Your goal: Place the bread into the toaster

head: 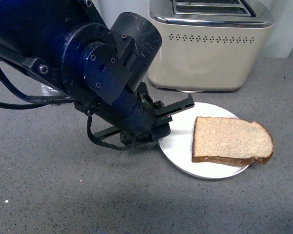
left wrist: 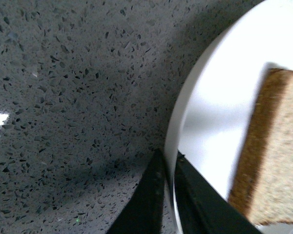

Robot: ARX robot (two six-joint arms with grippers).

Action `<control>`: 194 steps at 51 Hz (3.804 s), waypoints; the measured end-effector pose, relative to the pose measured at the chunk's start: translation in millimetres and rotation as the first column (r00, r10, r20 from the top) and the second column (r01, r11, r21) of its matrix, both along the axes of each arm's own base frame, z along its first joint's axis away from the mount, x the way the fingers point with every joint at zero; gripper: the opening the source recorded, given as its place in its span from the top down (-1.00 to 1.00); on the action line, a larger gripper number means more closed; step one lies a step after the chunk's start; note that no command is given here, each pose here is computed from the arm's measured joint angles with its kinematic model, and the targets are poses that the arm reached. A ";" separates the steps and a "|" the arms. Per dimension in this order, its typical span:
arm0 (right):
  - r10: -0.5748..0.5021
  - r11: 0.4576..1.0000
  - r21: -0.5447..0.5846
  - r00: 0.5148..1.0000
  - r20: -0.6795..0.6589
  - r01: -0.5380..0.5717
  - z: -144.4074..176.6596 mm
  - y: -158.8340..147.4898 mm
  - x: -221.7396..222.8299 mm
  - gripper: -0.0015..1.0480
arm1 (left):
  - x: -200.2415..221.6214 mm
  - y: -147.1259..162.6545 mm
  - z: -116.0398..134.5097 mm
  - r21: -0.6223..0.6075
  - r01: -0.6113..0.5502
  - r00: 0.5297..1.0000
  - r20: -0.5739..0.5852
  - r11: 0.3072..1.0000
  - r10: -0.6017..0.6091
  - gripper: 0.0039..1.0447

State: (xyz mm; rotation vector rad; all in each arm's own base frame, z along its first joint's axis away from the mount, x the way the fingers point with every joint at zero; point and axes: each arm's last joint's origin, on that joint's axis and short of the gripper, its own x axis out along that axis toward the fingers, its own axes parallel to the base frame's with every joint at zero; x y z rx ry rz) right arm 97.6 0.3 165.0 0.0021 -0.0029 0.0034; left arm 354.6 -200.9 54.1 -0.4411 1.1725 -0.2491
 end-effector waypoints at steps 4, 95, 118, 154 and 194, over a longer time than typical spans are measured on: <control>0.000 1.000 0.000 1.000 0.000 0.000 0.0 0.0 0.0 -0.81 | 1.0 0.8 2.6 -0.020 -0.026 1.000 0.016 0.999 0.027 0.57; 0.000 1.000 0.000 1.000 0.000 0.000 0.0 0.0 0.0 -0.81 | -227.2 200.5 117.7 0.190 -0.415 0.359 0.933 0.890 -0.032 0.94; 0.000 1.000 0.000 1.000 0.000 0.000 0.0 0.0 0.0 -0.81 | -239.7 200.7 119.1 0.187 -0.416 0.353 0.935 0.890 -0.032 0.94; 0.000 1.000 0.000 1.000 0.000 0.000 0.0 0.0 0.0 -0.81 | -257.7 200.7 115.4 0.191 -0.413 0.360 0.932 0.891 -0.033 0.78; 0.188 0.963 0.267 0.585 -0.789 0.049 -55.2 -3.5 143.6 -0.81 | -257.8 200.7 115.4 0.193 -0.413 0.360 0.932 0.890 -0.035 -0.88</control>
